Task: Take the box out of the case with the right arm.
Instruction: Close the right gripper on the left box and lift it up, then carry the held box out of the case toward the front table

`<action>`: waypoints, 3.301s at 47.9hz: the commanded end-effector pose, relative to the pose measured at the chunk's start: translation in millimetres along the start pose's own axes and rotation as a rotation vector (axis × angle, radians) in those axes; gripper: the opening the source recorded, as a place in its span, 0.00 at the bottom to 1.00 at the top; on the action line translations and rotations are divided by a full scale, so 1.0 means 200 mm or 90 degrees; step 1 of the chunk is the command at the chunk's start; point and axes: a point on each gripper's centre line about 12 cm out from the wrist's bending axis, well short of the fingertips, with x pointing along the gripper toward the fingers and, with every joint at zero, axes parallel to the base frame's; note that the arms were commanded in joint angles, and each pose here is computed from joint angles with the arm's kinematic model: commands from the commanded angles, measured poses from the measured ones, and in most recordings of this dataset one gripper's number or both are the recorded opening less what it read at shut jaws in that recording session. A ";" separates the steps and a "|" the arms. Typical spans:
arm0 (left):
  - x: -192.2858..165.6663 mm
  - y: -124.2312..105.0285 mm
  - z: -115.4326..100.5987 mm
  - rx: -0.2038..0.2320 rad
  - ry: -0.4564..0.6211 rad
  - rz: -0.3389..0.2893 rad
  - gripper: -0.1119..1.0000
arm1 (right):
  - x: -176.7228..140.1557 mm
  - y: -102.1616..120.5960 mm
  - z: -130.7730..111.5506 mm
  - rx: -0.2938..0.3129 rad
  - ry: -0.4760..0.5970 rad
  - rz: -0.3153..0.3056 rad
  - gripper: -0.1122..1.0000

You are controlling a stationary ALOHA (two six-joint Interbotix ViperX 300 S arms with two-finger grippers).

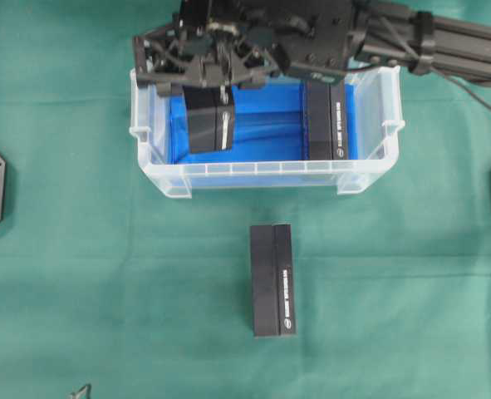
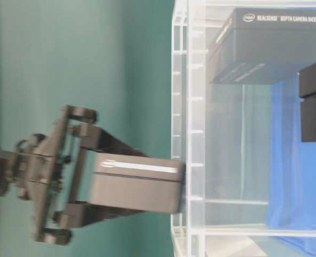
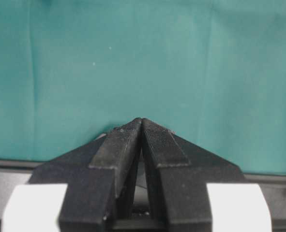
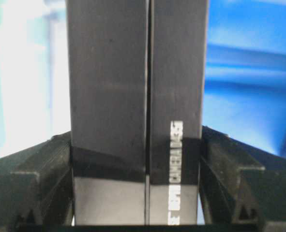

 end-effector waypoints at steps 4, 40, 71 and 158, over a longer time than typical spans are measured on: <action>-0.04 0.00 0.02 -0.001 -0.019 -0.001 0.12 | -0.35 0.00 0.05 0.007 -0.042 0.071 0.71; -0.04 0.00 0.03 0.000 -0.018 -0.001 0.12 | -0.52 -0.01 0.05 0.008 -0.076 0.085 0.71; -0.04 0.00 0.03 -0.001 -0.018 -0.001 0.12 | -0.52 0.00 0.04 0.007 -0.076 0.086 0.71; -0.04 0.00 0.03 -0.001 -0.018 0.000 0.12 | -0.58 0.02 -0.13 -0.010 -0.069 0.105 0.71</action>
